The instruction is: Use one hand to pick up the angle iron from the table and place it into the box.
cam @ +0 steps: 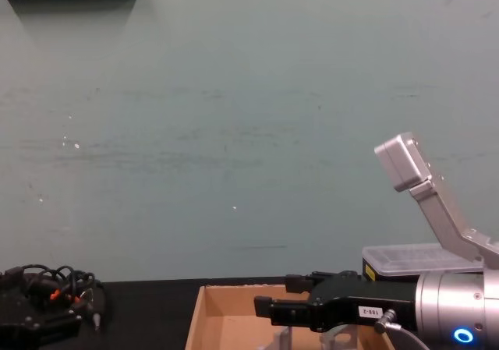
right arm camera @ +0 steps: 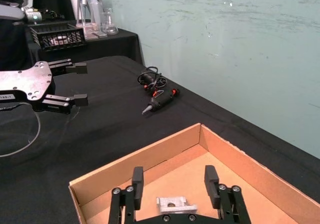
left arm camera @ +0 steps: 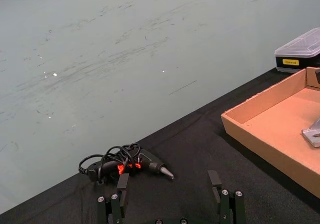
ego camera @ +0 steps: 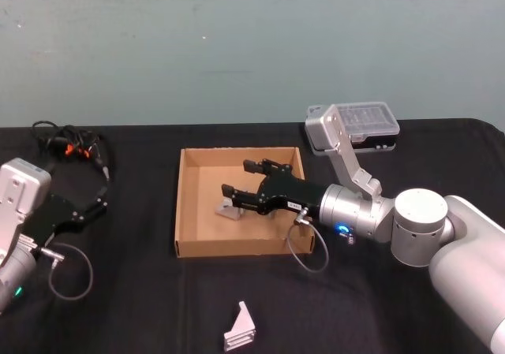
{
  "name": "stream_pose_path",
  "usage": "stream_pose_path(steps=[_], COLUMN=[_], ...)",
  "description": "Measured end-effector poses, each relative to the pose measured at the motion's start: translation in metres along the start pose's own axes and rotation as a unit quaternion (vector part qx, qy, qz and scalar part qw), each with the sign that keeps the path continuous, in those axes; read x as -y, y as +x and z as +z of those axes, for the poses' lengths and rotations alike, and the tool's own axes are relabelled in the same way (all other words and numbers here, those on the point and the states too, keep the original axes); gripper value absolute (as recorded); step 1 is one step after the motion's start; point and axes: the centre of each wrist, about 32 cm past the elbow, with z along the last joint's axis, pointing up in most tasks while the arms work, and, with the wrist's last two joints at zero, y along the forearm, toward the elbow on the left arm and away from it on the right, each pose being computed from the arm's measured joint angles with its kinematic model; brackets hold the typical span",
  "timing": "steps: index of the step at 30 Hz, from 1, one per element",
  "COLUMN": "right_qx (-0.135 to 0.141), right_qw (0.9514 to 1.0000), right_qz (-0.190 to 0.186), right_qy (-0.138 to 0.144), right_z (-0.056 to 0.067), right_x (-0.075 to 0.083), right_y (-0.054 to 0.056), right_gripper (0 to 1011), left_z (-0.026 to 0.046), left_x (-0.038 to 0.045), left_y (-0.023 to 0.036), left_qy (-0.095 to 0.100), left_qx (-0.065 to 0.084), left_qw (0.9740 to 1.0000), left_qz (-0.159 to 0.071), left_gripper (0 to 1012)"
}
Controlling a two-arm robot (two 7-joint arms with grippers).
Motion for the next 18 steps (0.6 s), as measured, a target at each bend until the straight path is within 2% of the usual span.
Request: stream_pose_path(steps=[5, 6, 10, 18], right_qx=[0.000, 0.000, 0.000, 0.000], right_qw=[1.0000, 1.0000, 1.0000, 1.0000], right_qz=[0.000, 0.000, 0.000, -0.001], right_qy=[0.000, 0.000, 0.000, 0.000], right_z=[0.0000, 0.0000, 0.0000, 0.0000], right_x=[0.0001, 0.0001, 0.0001, 0.0001], right_y=[0.0000, 0.0000, -0.0001, -0.0001], right_gripper=[876, 932, 1004, 1004], left_z=[0.0000, 0.0000, 0.0000, 0.0000], left_x=[0.0000, 0.0000, 0.0000, 0.0000], left_y=[0.0000, 0.0000, 0.0000, 0.0000], left_qy=[0.000, 0.000, 0.000, 0.000], left_qx=[0.000, 0.000, 0.000, 0.000], left_qw=[1.0000, 1.0000, 1.0000, 1.0000], left_qz=[0.000, 0.000, 0.000, 0.000], left_gripper=[1000, 1000, 1000, 1000])
